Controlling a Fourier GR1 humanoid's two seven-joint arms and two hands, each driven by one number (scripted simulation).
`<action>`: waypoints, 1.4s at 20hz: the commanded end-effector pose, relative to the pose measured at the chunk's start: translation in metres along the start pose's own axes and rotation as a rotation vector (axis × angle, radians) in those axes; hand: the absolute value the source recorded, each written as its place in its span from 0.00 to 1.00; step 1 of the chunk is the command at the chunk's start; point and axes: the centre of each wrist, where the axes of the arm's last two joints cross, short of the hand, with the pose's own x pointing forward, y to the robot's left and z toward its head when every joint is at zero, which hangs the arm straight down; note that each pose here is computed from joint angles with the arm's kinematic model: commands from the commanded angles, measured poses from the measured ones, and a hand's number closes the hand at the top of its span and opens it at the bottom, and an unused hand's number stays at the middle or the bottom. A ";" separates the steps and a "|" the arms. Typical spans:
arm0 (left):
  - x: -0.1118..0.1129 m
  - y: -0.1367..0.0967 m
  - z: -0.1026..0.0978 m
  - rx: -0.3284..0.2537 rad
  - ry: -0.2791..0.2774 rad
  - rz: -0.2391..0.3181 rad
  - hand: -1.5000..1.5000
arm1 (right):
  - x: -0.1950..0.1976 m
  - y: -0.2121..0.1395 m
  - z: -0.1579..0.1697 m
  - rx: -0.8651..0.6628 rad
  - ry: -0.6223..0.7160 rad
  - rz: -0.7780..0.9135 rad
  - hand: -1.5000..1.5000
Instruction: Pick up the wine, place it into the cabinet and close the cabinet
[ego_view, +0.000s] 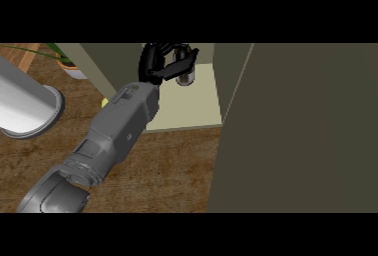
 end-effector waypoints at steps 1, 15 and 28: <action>-0.006 -0.016 0.007 -0.046 -0.006 0.046 0.00 | 0.034 -0.003 0.009 -0.008 0.019 -0.099 0.00; -0.011 -0.016 0.018 -0.100 0.028 0.143 0.00 | 0.051 -0.009 0.011 -0.045 0.031 -0.081 0.00; -0.032 -0.020 0.080 -0.184 0.076 0.288 0.00 | 0.051 -0.007 0.013 -0.084 0.057 -0.070 0.00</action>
